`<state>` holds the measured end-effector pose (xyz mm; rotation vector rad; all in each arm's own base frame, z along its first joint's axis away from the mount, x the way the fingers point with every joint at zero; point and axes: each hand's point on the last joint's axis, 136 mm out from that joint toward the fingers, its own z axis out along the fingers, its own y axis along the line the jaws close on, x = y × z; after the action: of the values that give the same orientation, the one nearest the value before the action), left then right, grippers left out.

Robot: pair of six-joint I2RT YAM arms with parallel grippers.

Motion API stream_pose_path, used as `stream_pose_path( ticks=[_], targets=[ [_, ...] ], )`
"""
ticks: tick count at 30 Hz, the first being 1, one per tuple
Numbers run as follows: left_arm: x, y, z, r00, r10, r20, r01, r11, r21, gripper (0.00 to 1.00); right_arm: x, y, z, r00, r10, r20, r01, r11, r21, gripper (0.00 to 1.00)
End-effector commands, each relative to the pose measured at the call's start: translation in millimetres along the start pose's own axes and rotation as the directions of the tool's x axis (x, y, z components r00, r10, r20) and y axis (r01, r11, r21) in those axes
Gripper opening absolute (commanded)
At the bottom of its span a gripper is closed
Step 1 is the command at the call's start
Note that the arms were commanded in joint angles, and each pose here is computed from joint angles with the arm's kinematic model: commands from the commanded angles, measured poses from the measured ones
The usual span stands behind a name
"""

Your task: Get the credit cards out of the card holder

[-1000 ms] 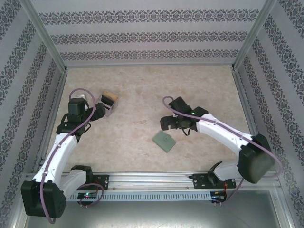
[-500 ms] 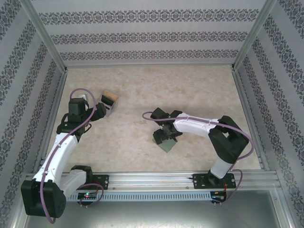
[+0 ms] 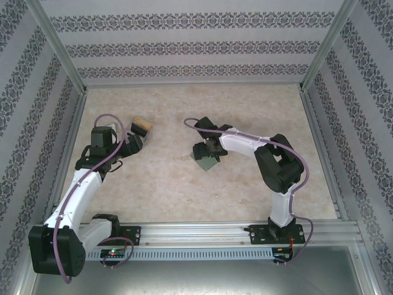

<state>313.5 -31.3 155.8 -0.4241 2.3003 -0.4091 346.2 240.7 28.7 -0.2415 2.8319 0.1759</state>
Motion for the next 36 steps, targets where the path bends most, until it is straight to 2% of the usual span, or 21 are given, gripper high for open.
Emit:
stream_pose_path(
  ticks=[1, 5, 9, 12, 14, 17, 19, 23, 27, 33, 36],
  targets=[
    [18, -10, 9, 0.992, -0.109, -0.067, 0.115, 0.989, 0.088, 0.98, -3, 13, -15, 0.999, 0.046, 0.002, -0.046, 0.993, -0.109, 0.88],
    [37, -27, 20, 0.969, -0.202, -0.146, 0.226, 0.959, 0.171, 0.98, 11, 22, -26, 0.996, 0.064, -0.056, -0.075, 0.972, -0.221, 0.89],
    [54, -43, 32, 0.946, -0.238, -0.22, 0.283, 0.938, 0.201, 0.97, 20, 20, -25, 0.992, 0.086, -0.087, -0.104, 0.967, -0.231, 0.87],
    [64, -59, 39, 0.944, -0.227, -0.242, 0.282, 0.933, 0.225, 0.97, 25, 23, -22, 0.989, 0.091, -0.114, -0.117, 0.962, -0.247, 0.83],
    [74, -79, 43, 0.938, -0.186, -0.293, 0.27, 0.921, 0.281, 0.99, 29, 31, -22, 0.988, 0.083, -0.129, -0.117, 0.954, -0.277, 0.82],
    [89, -97, 51, 0.923, -0.15, -0.355, 0.261, 0.921, 0.289, 0.98, 30, 55, -29, 0.989, 0.069, -0.131, -0.117, 0.907, -0.405, 0.79],
    [97, -106, 58, 0.916, -0.14, -0.376, 0.26, 0.921, 0.291, 0.97, 27, 60, -35, 0.989, 0.079, -0.122, -0.126, 0.886, -0.446, 0.76],
    [110, -126, 69, 0.889, -0.125, -0.44, 0.273, 0.917, 0.292, 0.94, 15, 37, -36, 0.99, 0.123, -0.07, -0.14, 0.921, -0.363, 0.67],
    [119, -143, 83, 0.863, -0.108, -0.493, 0.281, 0.915, 0.29, 0.88, 8, 16, -33, 0.99, 0.132, -0.043, -0.138, 0.949, -0.285, 0.61],
    [131, -160, 107, 0.825, -0.094, -0.558, 0.294, 0.914, 0.28, 0.66, 1, 2, -17, 0.989, 0.14, -0.053, -0.149, 0.962, -0.228, 0.48],
    [134, -166, 116, 0.817, -0.089, -0.57, 0.291, 0.917, 0.273, 0.62, 1, 4, -8, 0.988, 0.134, -0.081, -0.149, 0.963, -0.225, 0.42]
  ],
)
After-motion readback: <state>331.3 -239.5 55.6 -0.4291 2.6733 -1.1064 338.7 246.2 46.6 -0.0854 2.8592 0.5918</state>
